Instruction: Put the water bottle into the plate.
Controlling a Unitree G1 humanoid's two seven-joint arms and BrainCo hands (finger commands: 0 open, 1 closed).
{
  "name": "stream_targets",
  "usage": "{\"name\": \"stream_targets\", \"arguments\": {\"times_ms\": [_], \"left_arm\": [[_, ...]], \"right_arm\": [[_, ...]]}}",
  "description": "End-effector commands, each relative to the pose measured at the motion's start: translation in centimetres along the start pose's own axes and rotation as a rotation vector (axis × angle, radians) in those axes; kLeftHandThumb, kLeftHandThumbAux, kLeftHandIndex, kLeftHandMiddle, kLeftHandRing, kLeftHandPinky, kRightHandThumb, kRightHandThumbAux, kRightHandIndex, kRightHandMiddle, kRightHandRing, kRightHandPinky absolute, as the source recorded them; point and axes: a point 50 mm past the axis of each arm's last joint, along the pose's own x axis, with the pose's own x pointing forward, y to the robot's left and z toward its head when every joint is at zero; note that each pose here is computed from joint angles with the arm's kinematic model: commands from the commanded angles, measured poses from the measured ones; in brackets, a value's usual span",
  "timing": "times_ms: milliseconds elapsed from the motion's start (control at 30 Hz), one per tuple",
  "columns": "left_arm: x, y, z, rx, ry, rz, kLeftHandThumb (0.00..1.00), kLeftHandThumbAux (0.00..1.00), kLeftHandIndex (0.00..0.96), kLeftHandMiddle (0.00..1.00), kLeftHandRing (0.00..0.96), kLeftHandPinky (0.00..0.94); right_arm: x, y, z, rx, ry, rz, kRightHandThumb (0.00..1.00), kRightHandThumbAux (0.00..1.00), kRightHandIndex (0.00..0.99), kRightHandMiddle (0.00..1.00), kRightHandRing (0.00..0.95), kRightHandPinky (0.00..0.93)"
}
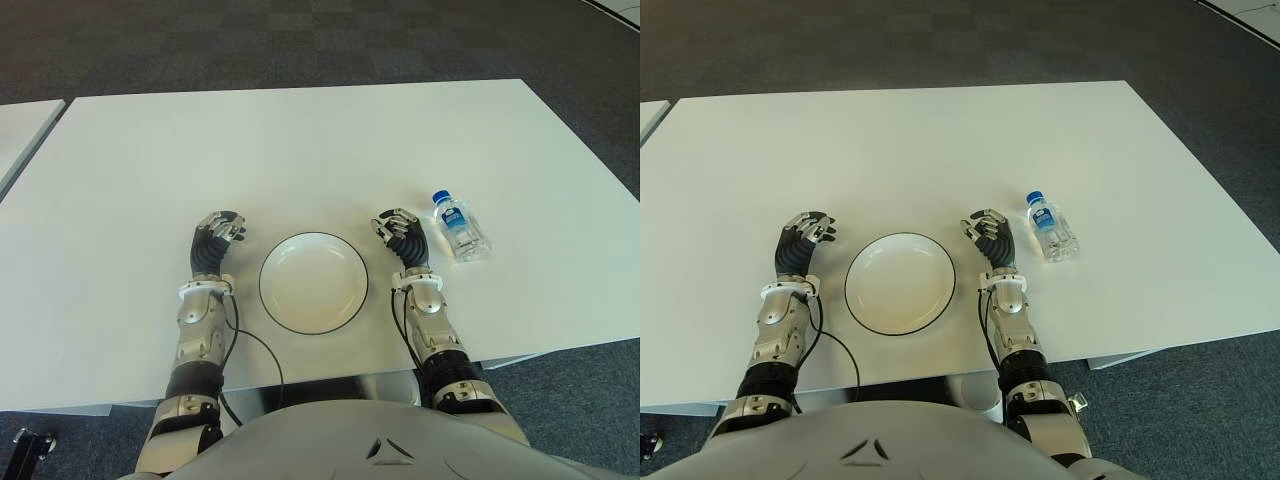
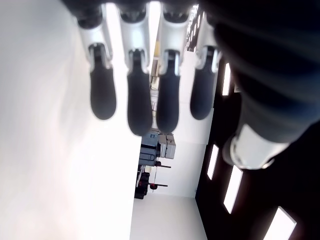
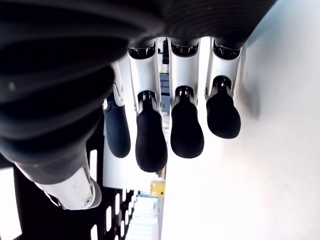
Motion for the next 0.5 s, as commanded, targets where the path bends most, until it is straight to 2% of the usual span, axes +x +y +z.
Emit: {"name": "stream_targets", "arguments": {"times_ms": [33,267,367,500], "left_arm": [[-1.6,0.5,-2.9,-0.013,0.157,0.033,0.837,0.674,0.436,0.469,0.530,0.517],[-1.6,0.5,-2.9,-0.007,0.157,0.036,0.837,0.674,0.435,0.469,0.530,0.518],[-1.6,0.5,-2.9,-0.006,0.157,0.037,0.837,0.674,0.435,0.469,0.530,0.517],[-1.6,0.5,-2.9,-0.006,0.162,0.039,0.837,0.674,0.435,0.469,0.529,0.515]], "right_arm": [[-1.3,-0.2,-1.9,-0.009,0.104,-0.008,0.708,0.725,0.437,0.728,0.724,0.720],[-1.5,-0.4,-1.2,-0.054,0.030,-0.030,0.708,0.724,0.436,0.730,0.728,0.731],[-1.6,-0.5,-0.7,-0.097,-0.030,-0.046,0.707,0.724,0.435,0.723,0.726,0.736],[-2.1,-0.6,0.2,-0.224,-0.154,-0.109,0.705,0.724,0.432,0.719,0.735,0.751]]}}
